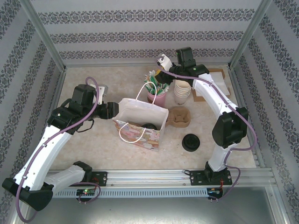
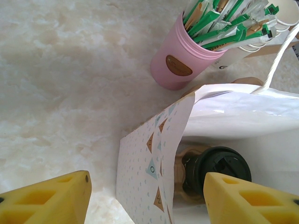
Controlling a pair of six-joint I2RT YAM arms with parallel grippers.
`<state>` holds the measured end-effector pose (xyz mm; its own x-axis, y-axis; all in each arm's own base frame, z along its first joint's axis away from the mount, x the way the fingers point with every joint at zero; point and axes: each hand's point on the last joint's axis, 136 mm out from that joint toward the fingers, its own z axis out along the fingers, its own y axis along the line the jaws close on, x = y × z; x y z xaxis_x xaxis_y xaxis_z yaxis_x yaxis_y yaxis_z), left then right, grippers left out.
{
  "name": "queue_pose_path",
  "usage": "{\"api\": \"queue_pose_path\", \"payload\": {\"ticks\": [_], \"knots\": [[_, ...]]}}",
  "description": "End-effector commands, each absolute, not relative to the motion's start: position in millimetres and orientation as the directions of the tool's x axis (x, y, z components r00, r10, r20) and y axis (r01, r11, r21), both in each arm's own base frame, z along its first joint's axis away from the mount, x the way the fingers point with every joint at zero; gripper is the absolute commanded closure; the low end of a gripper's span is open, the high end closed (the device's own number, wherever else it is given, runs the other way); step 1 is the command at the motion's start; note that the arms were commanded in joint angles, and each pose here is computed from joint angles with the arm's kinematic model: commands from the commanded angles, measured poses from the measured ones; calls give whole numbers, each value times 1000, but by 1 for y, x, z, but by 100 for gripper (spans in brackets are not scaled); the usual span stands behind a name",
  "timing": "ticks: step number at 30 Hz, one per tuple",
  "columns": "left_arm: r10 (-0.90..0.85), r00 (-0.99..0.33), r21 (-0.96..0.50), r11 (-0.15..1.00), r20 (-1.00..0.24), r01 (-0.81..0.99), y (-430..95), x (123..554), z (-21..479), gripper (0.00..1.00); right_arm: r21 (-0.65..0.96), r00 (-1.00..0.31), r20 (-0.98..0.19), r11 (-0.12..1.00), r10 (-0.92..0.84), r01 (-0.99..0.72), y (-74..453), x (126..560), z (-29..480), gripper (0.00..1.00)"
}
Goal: Pack the takeout coffee
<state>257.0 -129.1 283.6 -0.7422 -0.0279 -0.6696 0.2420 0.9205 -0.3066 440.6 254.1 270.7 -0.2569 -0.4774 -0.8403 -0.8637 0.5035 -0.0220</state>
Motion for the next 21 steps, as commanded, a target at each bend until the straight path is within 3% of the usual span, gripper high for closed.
{"api": "queue_pose_path", "payload": {"ticks": [1,21], "knots": [[-29,-753,-317,917,-658,241,-131,254,281,35,11,-229,-862,436,-451,-900,260,429,275,72],[-26,-754,-314,918,-657,242,-131,255,281,35,6,-227,-834,403,-503,-915,284,437,254,84]]}}
